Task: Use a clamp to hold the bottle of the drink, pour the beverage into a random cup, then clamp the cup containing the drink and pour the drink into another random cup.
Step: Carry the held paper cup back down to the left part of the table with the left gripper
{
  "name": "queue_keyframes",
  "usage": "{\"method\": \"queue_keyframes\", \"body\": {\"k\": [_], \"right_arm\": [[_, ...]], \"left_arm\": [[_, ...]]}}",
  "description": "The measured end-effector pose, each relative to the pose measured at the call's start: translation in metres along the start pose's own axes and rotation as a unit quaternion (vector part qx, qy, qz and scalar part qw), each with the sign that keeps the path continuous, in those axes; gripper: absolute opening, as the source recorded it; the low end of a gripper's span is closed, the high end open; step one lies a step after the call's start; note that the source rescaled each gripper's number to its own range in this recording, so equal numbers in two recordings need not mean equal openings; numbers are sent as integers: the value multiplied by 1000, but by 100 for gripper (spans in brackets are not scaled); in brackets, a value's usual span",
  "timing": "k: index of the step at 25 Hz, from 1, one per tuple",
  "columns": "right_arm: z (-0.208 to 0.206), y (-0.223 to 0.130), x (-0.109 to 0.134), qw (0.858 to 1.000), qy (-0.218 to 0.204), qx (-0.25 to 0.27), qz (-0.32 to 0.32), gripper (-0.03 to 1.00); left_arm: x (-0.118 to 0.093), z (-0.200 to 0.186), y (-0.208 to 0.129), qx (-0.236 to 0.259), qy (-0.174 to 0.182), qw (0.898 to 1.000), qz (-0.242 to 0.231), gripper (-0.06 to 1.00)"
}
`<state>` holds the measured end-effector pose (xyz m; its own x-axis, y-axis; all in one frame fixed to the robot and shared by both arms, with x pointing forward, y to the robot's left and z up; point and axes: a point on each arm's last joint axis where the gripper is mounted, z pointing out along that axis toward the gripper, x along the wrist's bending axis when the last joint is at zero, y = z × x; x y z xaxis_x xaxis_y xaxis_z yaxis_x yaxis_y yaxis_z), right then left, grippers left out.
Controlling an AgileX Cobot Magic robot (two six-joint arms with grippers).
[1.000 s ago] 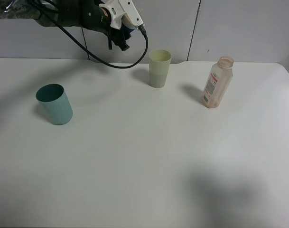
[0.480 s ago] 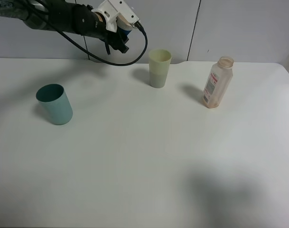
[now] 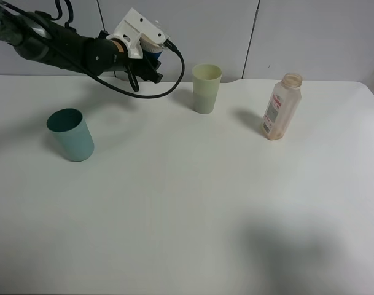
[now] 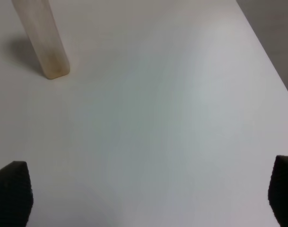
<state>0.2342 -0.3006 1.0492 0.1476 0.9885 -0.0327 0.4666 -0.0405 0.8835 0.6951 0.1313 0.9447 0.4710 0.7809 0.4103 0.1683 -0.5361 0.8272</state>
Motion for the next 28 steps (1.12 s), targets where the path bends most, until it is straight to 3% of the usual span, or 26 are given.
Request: {"method": "queue_keyframes", "body": {"k": [9, 10, 18, 19, 28], "right_arm": [[0, 0, 0, 1000, 0, 0, 0, 100], [0, 0, 0, 1000, 0, 0, 0, 100], [0, 0, 0, 1000, 0, 0, 0, 100], [0, 0, 0, 1000, 0, 0, 0, 100], [0, 0, 0, 1000, 0, 0, 0, 100]], "left_arm": [[-19, -25, -37, -31, 14, 996, -87, 2], [-27, -34, -49, -53, 18, 991, -123, 2], [-36, -44, -61, -73, 21, 986, -151, 2], [-49, -50, -66, -74, 10, 985, -153, 2], [-90, -63, -52, -119, -12, 980, -158, 2]]}}
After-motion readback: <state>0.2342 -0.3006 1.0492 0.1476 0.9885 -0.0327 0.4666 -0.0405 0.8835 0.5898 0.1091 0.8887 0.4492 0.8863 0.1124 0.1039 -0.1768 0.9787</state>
